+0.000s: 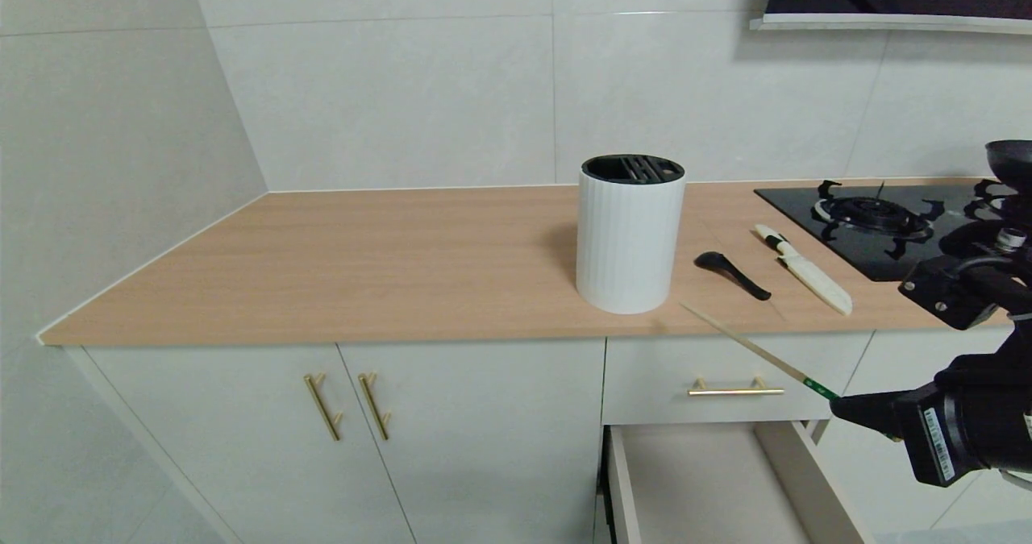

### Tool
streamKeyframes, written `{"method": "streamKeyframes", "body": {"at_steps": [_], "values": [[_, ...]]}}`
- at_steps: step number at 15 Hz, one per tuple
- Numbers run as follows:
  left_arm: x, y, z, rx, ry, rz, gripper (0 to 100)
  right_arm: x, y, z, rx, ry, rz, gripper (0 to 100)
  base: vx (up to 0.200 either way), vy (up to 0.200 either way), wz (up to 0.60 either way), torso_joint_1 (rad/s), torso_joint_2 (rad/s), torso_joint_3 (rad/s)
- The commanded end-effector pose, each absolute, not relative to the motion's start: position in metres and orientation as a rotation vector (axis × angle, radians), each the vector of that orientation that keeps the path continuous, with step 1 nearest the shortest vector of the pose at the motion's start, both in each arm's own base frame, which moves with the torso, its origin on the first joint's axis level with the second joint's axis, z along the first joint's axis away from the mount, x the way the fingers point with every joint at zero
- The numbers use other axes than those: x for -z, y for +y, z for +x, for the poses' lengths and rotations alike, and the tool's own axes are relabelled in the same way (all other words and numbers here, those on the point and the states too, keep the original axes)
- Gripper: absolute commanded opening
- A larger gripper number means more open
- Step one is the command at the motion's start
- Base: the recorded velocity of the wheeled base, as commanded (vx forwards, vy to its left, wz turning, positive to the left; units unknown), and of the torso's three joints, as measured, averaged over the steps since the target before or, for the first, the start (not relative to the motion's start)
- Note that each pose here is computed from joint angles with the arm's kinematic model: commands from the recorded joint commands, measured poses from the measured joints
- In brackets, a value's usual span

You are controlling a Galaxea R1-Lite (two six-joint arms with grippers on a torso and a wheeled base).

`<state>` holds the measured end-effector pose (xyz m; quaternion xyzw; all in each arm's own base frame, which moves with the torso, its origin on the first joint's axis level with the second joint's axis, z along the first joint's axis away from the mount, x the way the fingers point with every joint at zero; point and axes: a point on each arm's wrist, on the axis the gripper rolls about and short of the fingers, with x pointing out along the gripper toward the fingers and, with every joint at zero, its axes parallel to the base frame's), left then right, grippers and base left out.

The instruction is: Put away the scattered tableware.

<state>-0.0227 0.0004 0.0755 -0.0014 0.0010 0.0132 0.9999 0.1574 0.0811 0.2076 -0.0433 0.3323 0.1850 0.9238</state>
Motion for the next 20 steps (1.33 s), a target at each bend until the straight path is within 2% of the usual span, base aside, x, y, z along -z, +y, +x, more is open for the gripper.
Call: {"method": "streamKeyframes", "body": {"at_steps": [1, 20], "values": [[-0.075, 0.000, -0.023, -0.026, 0.003, -0.003, 100, -0.205, 0.084, 0.157, -0.392, 0.696, -0.098, 0, 0.000, 0.000, 0.00, -0.119, 0.26, 0.139], [-0.075, 0.000, -0.023, -0.026, 0.003, -0.003, 100, -0.185, 0.093, 0.168, -0.397, 0.789, -0.131, 0, 0.000, 0.000, 0.00, -0.168, 0.45, 0.279]]}}
